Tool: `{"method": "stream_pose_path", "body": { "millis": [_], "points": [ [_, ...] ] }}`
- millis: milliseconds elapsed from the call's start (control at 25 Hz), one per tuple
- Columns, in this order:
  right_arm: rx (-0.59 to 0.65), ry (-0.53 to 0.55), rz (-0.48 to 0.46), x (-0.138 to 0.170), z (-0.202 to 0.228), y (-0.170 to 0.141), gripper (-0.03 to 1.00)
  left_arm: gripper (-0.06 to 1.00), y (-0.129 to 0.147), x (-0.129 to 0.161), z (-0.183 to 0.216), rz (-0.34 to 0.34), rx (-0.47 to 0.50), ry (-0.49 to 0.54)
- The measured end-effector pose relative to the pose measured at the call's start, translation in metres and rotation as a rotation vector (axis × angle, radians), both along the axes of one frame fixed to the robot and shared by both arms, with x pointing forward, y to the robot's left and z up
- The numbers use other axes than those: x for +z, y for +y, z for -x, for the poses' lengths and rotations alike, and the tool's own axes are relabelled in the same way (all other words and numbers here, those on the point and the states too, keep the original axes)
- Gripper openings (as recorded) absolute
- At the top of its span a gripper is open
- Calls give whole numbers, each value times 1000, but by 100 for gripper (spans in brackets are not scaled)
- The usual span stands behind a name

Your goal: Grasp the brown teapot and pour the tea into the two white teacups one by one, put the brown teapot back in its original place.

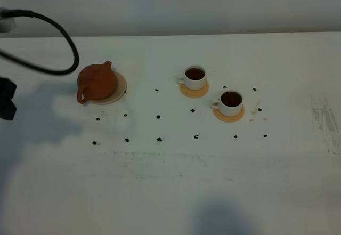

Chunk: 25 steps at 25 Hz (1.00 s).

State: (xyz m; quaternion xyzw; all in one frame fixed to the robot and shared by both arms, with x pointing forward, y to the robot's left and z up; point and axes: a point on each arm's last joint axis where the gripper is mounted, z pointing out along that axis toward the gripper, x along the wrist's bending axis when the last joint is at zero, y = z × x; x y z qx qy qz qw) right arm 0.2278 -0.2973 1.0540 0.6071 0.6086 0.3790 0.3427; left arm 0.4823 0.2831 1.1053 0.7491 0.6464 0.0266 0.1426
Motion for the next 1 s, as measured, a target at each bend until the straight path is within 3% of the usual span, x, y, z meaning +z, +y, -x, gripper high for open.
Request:
{"method": "stream_pose_path", "body": {
  "millis": [200,400,560,1000],
  "points": [
    [0,0,0,0,0,0,42,45,1,9,73,-1,28,-100],
    [-1,0,1,0,0,0,42,45,5,8,144,3,125,-244],
    [-1,0,1,0,0,0,42,45,7,-4,185,-3,145,-344],
    [-1,0,1,0,0,0,42,45,9,-67,208,3,176,-456]
  ]
}}
